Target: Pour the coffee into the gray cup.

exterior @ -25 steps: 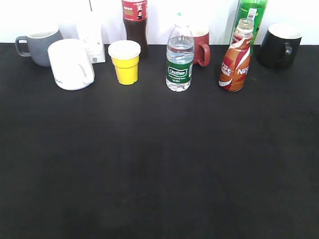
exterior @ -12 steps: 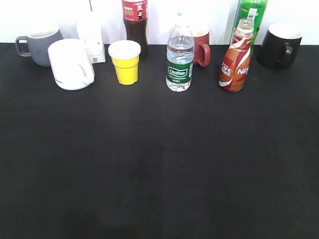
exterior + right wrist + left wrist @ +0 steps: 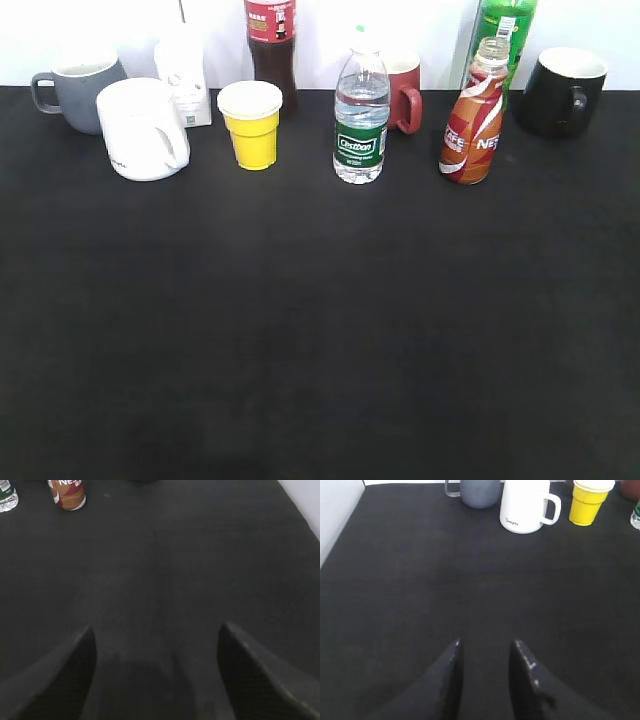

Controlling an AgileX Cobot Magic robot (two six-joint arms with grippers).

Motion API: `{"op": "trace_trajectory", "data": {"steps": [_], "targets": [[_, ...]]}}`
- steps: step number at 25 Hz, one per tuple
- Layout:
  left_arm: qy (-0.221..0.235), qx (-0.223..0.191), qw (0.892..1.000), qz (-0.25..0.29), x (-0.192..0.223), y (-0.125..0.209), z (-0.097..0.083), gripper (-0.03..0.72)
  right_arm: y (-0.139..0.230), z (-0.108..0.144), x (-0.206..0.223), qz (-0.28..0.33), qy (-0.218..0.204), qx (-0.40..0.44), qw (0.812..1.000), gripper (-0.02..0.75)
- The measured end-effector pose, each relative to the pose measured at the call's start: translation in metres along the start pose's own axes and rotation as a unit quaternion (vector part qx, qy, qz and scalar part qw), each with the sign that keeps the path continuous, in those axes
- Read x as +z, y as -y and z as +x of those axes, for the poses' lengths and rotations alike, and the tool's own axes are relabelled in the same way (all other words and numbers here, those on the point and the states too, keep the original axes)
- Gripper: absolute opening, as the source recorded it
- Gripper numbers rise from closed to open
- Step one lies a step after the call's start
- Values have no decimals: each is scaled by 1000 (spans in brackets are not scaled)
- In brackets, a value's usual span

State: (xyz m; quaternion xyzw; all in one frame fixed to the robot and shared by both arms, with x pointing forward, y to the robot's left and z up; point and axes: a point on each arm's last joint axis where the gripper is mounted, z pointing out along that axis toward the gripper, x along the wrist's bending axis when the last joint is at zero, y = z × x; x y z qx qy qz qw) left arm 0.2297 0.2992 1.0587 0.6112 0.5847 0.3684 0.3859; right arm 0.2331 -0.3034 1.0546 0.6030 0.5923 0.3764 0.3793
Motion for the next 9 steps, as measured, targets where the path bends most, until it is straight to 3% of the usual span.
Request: {"op": "trace_trajectory", "data": {"steps": [9], "targets": [[0,0,1000,0,0,0,0,238,0,0,0,0,0,-1,1000,589]]}}
